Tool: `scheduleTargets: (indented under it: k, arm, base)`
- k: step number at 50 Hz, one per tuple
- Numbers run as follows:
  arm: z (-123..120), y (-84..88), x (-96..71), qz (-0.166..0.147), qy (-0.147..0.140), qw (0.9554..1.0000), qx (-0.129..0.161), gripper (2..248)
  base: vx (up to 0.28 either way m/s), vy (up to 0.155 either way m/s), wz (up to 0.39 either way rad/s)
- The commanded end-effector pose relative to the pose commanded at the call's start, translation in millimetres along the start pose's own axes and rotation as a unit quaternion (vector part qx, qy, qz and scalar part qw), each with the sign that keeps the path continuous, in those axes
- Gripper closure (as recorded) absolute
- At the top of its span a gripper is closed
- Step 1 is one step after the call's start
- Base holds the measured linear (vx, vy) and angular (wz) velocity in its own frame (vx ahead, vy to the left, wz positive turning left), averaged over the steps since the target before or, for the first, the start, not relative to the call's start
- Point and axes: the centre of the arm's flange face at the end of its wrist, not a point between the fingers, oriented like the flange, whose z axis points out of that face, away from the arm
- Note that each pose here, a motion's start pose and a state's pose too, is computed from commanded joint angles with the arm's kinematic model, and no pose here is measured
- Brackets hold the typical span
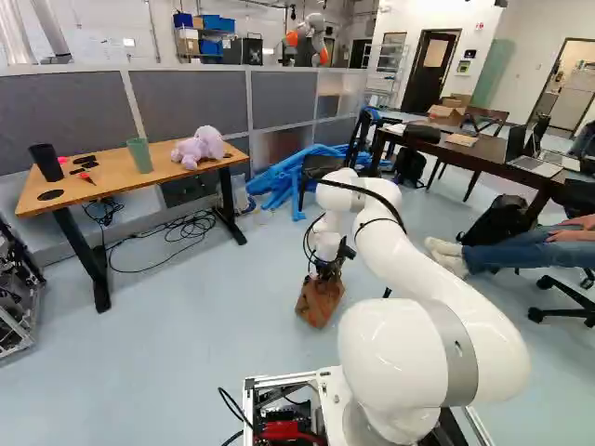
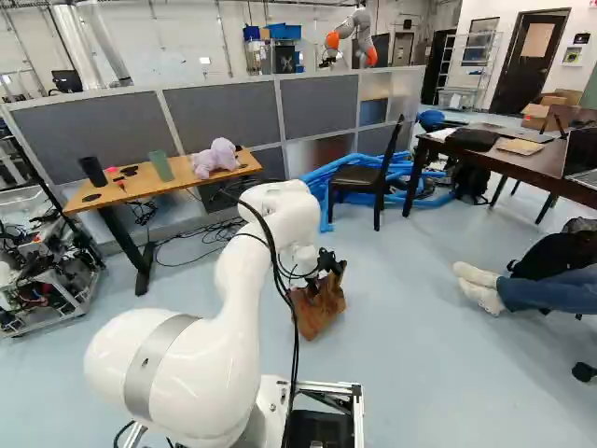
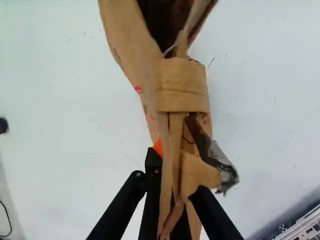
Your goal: Pick up the bag on the ground and place it on the table
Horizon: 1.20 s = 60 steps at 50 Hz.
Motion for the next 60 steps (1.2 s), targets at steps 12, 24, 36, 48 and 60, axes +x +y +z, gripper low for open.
scheduleTargets:
  k: [12,24,36,48,60]
  arm:
    - [-17.8,-2.4,3.0,0.0,0.001,1.0,0.001,229]
    - [-35.6,-4.5,5.8,0.0,0.002,1.0,0.002,229]
    - [-53.4,-6.5,8.5,0.0,0.003,1.0,0.003,229]
    - [-71.3,-8.3,11.0,0.0,0.005,1.0,0.005,229]
    - [-89.2,-9.9,13.3,0.0,0.007,0.9999,0.007,229]
  base:
    - [0.0,0.0,0.0]
    - [0.0,0.0,0.0]
    - [0.0,0.0,0.0]
    - [0.0,0.0,0.0]
    - [0.0,0.0,0.0]
